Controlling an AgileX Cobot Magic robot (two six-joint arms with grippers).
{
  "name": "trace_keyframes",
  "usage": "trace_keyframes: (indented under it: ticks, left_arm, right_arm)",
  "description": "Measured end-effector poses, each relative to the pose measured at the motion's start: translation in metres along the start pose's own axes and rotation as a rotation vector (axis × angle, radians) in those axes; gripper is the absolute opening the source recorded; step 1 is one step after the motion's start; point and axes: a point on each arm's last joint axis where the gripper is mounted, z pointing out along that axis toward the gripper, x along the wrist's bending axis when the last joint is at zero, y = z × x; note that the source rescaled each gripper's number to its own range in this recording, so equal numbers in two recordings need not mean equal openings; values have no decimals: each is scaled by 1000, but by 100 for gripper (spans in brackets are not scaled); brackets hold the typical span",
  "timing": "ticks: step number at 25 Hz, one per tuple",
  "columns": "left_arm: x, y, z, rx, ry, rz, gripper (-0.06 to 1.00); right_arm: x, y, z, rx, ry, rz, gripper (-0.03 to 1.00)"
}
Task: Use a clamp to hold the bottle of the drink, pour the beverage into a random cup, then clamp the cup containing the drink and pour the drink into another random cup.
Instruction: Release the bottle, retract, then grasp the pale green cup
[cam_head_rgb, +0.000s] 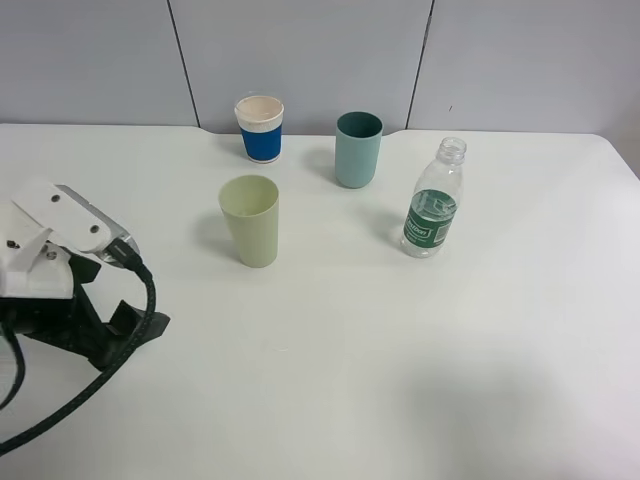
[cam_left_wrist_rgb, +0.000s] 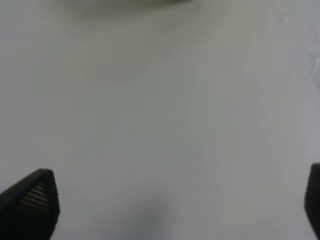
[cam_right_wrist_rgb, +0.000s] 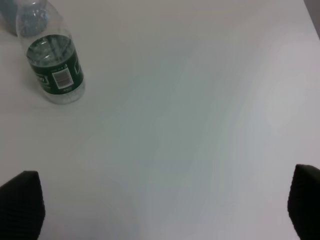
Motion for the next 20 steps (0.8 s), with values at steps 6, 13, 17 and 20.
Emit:
trace_keyframes:
  ticks: [6, 13, 17, 20]
  left_arm:
    - [2, 2, 21, -77, 21, 12, 100]
    - [0, 5, 48, -147, 17, 86, 100]
    - [-1, 6, 63, -211, 11, 104, 100]
    - [-3, 6, 73, -252, -6, 131, 100]
  right_arm:
    - [0, 0, 0, 0, 0, 0, 93]
    - [0, 0, 0, 0, 0, 0, 93]
    - [0, 0, 0, 0, 0, 0, 93]
    - [0, 0, 0, 0, 0, 0, 93]
